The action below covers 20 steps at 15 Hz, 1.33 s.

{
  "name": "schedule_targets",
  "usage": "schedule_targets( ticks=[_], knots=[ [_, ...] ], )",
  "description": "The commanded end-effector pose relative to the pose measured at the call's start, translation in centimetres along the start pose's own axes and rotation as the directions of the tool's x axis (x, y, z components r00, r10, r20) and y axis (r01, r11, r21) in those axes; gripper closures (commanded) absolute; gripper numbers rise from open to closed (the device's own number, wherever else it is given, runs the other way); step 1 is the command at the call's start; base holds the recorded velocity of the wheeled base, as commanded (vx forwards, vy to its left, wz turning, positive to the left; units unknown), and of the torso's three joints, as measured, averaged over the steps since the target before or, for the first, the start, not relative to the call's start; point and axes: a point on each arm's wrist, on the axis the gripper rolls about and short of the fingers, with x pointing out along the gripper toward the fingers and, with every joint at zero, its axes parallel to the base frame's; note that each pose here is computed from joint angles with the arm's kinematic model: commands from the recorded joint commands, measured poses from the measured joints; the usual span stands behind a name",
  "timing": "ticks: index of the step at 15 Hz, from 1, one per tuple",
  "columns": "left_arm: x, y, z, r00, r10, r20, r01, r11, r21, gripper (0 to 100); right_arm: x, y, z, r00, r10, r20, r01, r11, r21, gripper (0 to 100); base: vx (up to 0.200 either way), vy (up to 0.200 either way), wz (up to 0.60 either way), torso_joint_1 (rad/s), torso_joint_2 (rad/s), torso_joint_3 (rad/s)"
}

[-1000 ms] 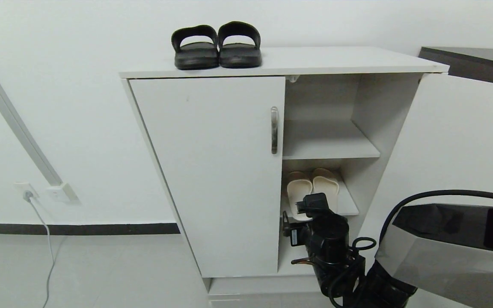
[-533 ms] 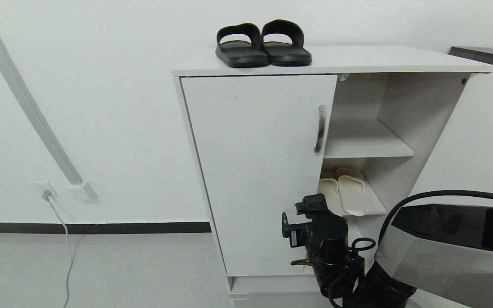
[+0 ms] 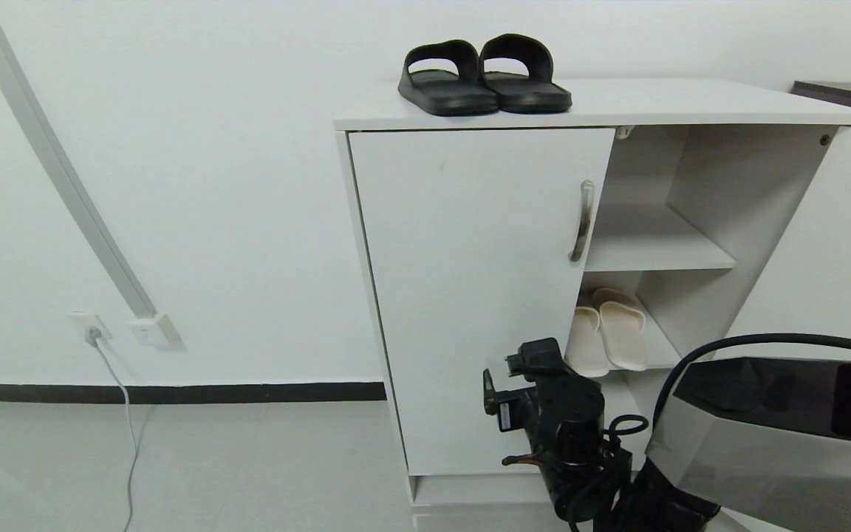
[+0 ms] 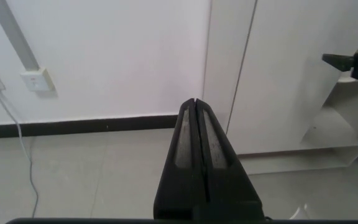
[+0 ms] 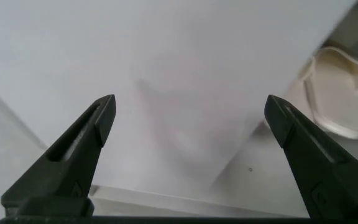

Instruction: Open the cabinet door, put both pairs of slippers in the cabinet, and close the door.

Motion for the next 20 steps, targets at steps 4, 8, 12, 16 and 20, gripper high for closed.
schedule_targets(
  ticks=[4, 8, 12, 16, 20],
  knots=[
    [0.01, 0.00, 0.00, 1.000, 0.000, -0.002, 0.000, 1.000, -0.002, 100, -0.03, -0.04, -0.14, 1.000, 0.001, -0.003, -0.001, 1.000, -0.003, 0, 0.000, 0.000, 0.00, 0.000, 0.00, 0.000],
    [0.01, 0.00, 0.00, 1.000, 0.000, -0.002, 0.000, 1.000, -0.002, 100, -0.01, -0.02, -0.10, 1.000, 0.001, 0.000, -0.001, 1.000, -0.001, 0, 0.000, 0.000, 0.00, 0.000, 0.00, 0.000],
    [0.01, 0.00, 0.00, 1.000, 0.000, -0.002, 0.000, 1.000, -0.002, 100, -0.04, 0.03, -0.10, 1.000, 0.002, 0.000, -0.002, 1.000, -0.002, 0, 0.000, 0.000, 0.00, 0.000, 0.00, 0.000],
    [0.01, 0.00, 0.00, 1.000, 0.000, -0.002, 0.000, 1.000, -0.002, 100, -0.11, 0.04, -0.16, 1.000, 0.004, -0.003, -0.004, 1.000, -0.004, 0, 0.000, 0.000, 0.00, 0.001, -0.03, -0.034],
    [0.01, 0.00, 0.00, 1.000, 0.000, -0.002, 0.000, 1.000, -0.002, 100, -0.14, 0.10, -0.22, 1.000, 0.005, -0.004, -0.005, 1.000, -0.006, 0, 0.000, 0.000, 0.00, 0.030, -0.35, -0.311]
  ],
)
